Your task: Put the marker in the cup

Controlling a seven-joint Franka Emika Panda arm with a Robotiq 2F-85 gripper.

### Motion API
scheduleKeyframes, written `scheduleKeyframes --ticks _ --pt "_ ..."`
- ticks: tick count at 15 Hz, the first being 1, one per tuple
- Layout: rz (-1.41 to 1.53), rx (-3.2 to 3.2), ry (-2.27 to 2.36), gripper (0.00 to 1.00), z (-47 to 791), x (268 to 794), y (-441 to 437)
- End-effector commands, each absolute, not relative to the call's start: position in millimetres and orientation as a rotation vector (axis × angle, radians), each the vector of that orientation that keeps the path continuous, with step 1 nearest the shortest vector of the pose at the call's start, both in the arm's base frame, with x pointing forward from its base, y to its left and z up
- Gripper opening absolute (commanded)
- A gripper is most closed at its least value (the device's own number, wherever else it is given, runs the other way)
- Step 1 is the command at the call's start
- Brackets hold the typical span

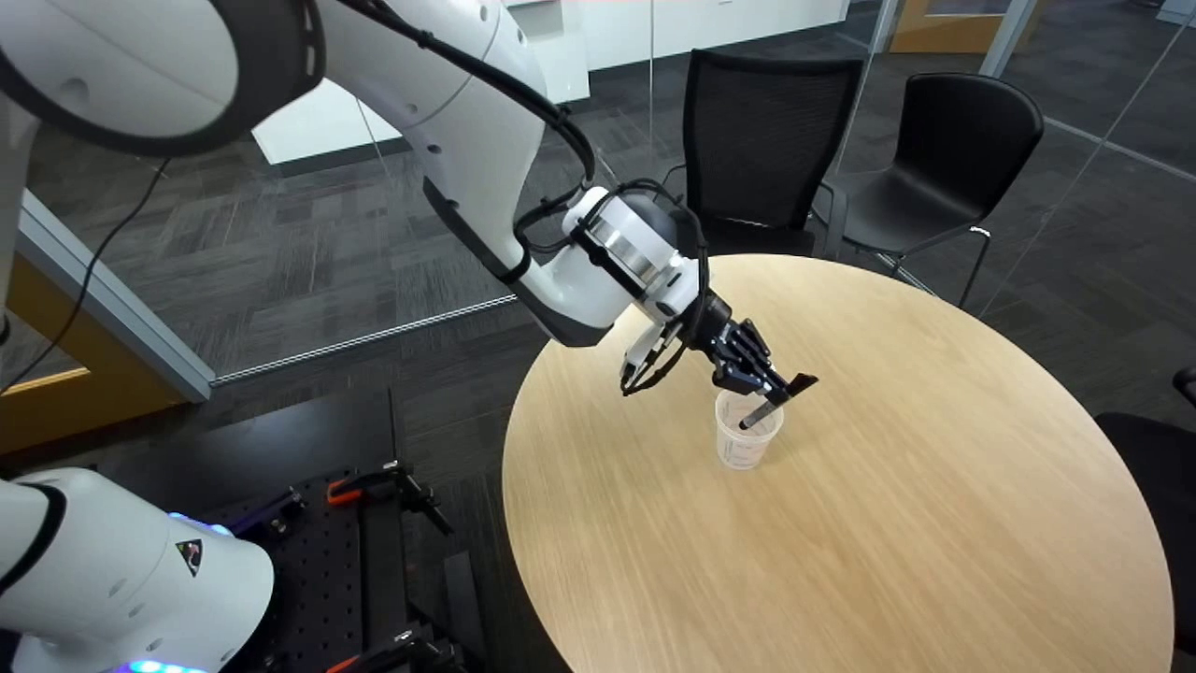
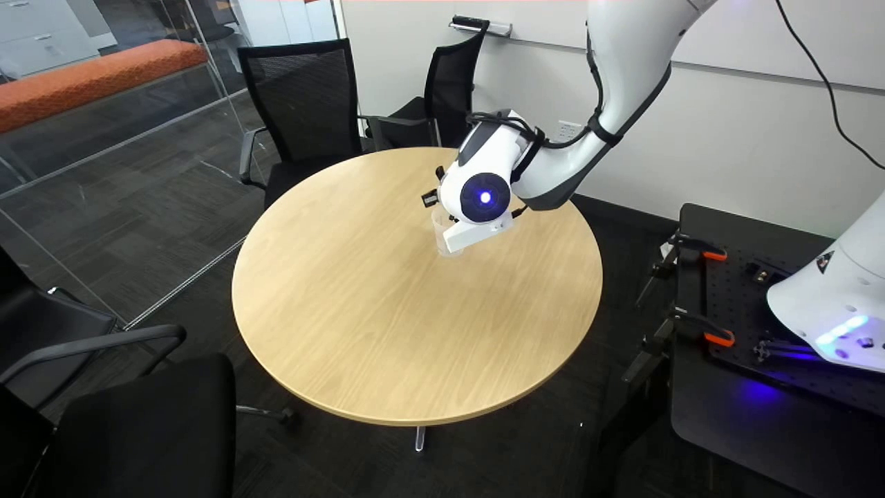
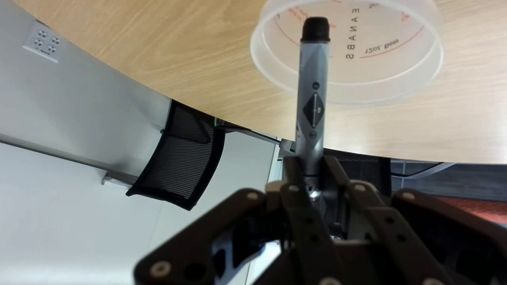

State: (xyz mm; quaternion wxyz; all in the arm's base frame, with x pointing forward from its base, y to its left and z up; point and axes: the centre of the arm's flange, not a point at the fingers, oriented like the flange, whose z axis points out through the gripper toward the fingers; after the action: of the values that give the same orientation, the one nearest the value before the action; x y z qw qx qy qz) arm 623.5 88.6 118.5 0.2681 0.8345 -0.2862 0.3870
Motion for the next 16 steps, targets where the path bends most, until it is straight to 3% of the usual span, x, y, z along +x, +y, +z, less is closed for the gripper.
scheduleKeyframes --ticks 1,6,7,8,9,16 --pt "1.062 2.255 -0.763 0.05 102 629 94" --pt "1.052 2.259 -0.747 0.05 87 625 101" --pt "1.051 2.255 -0.75 0.11 86 623 102" --pt "1.052 2.252 -0.754 0.44 86 622 104" --pt "1.059 2.246 -0.752 0.44 87 621 105" --pt "1.157 2.153 -0.817 0.95 109 615 106"
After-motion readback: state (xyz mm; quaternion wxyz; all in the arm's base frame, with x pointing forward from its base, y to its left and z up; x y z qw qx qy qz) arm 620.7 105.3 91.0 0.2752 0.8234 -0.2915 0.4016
